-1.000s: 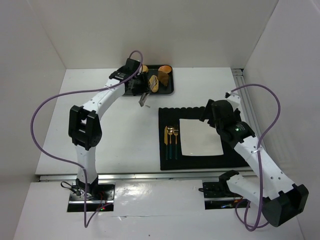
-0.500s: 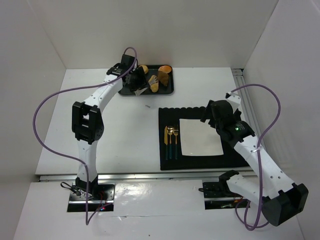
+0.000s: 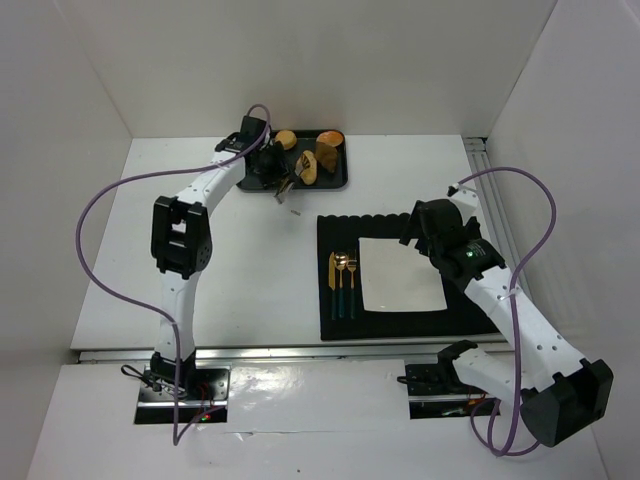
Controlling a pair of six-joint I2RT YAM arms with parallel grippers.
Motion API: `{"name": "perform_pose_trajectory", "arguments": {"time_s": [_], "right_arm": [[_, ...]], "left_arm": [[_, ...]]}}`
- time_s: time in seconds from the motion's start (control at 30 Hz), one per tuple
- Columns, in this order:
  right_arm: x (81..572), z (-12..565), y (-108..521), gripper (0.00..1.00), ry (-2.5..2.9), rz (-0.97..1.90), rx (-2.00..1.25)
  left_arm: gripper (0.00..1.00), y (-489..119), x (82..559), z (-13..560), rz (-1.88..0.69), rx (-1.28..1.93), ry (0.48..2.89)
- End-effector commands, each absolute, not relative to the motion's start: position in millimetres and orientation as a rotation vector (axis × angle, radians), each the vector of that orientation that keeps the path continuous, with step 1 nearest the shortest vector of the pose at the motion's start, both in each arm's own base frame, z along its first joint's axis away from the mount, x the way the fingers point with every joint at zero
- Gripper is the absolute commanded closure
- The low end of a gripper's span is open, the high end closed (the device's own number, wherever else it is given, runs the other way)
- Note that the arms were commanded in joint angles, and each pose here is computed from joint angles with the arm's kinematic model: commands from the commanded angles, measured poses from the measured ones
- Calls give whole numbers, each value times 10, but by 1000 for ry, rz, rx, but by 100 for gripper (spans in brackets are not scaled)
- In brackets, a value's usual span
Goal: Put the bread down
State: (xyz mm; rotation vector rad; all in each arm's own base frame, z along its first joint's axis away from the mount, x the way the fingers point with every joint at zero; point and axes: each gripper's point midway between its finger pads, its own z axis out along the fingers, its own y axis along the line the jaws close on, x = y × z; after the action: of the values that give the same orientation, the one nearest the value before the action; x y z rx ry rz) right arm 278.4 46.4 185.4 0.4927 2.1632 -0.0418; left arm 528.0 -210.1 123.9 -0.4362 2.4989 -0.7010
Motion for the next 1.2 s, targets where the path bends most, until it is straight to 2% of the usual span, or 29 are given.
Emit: {"name": "perform_pose_trajectory", "arguments": {"time_s": [0.0, 0.1, 0.13, 0.23, 0.27, 0.4, 0.53, 0.67, 0.77, 0.87, 0.97, 1.1, 1.17], "right_arm": [[2800, 2000, 461, 0, 2131, -36, 491], [2802, 2004, 446, 0, 2126, -46, 495], [2802, 2004, 446, 0, 2126, -46, 495], [2802, 2004, 446, 0, 2126, -46, 495], [2800, 2000, 461, 0, 2131, -36, 491], [2816, 2014, 468, 0, 2123, -30, 492], [2804, 2061, 463, 0, 2115, -24, 494], [2742, 2139, 353, 0, 2095, -75, 513], [2671, 2311, 268, 0, 2039, -74, 547], [2580, 2511, 188, 0, 1966, -45, 608], [2474, 2751, 88, 0, 1860, 0, 666], [2351, 3013, 20, 0, 1737, 84, 693], [2336, 2953, 32, 0, 1749, 88, 686]], "left_arm": [[42, -2195, 5426, 1485, -820, -425, 2429], [55, -2154, 5412, 1605, -800, -429, 2405], [67, -2145, 5379, 1646, -801, -428, 2401], [76, -2066, 5268, 2024, -780, -389, 2336], [76, -2078, 5201, 2326, -789, -365, 2277], [79, -2096, 4896, 2752, -793, -261, 2213], [79, -2259, 4534, 2838, -821, -138, 2228], [79, -2713, 4061, 2507, -873, 165, 2328], [81, -3316, 3550, 2142, -874, 427, 2413], [83, -3603, 3274, 1921, -898, 546, 2449], [83, -4033, 2917, 1779, -1045, 685, 2435], [83, -4357, 2686, 1616, -1121, 780, 2446], [83, -4441, 2655, 1505, -1132, 786, 2475]]}}
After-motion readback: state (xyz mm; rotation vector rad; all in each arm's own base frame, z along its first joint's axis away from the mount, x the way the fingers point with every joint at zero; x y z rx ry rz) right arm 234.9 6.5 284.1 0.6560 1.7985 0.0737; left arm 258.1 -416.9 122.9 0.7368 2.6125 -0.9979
